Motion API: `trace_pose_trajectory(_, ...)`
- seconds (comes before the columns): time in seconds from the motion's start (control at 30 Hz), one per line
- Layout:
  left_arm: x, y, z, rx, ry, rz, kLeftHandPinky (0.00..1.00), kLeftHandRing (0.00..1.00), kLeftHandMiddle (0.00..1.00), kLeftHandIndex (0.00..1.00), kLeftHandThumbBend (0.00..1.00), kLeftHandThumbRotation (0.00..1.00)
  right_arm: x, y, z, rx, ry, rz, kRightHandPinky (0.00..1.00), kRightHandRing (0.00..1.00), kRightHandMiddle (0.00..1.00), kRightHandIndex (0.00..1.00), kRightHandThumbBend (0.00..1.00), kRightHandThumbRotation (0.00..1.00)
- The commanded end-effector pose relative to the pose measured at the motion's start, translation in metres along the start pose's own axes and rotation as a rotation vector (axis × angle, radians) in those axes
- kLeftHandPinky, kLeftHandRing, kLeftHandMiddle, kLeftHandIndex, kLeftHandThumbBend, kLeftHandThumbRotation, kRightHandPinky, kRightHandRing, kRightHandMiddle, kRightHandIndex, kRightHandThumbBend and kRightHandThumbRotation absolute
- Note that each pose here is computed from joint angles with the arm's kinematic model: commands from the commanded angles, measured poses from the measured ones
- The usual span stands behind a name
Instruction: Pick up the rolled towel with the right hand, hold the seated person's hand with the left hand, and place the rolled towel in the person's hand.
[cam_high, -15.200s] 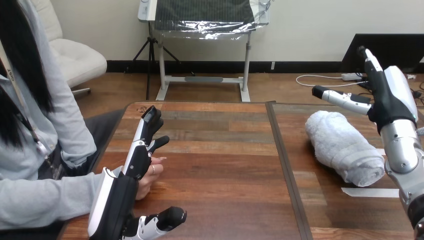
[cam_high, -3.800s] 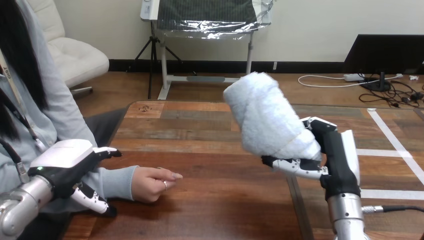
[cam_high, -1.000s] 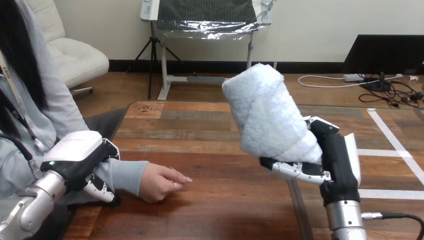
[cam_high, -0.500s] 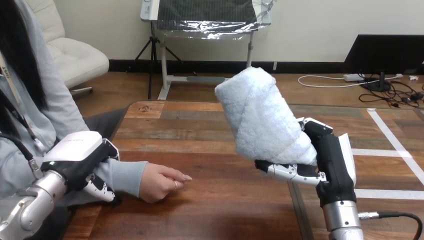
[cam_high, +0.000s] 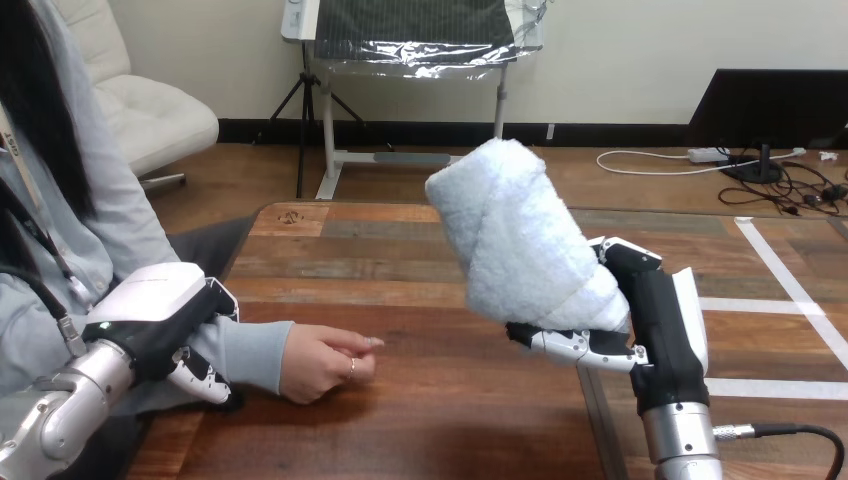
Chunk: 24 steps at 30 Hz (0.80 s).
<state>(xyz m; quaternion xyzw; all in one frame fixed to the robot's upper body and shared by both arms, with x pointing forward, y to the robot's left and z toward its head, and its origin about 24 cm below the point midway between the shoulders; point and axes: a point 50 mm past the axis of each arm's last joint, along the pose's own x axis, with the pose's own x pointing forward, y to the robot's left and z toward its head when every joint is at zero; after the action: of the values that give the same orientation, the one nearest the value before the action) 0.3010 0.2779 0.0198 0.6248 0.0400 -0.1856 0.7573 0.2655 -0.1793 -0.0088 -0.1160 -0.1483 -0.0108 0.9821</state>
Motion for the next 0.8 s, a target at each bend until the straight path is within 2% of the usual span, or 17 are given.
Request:
trace_pose_trajectory(0.0, 0.014, 0.011, 0.022, -0.015, -0.092, 0.053, 0.19, 0.25, 0.30, 0.30, 0.82, 0.00, 0.028, 0.001, 0.019, -0.004, -0.108, -0.015, 0.23, 0.29, 0.38, 0.44, 0.76, 0.00)
trace_pose_trajectory(0.5, 0.022, 0.033, 0.036, -0.032, -0.158, 0.105, 0.19, 0.24, 0.30, 0.29, 0.83, 0.00, 0.027, 0.008, 0.014, -0.029, -0.058, 0.004, 0.23, 0.29, 0.39, 0.44, 0.78, 0.00)
trace_pose_trajectory(0.77, 0.026, 0.045, 0.044, -0.040, -0.202, 0.141, 0.20, 0.25, 0.30, 0.29, 0.83, 0.00, 0.026, 0.012, 0.013, -0.047, -0.052, 0.017, 0.23, 0.29, 0.39, 0.44, 0.78, 0.00)
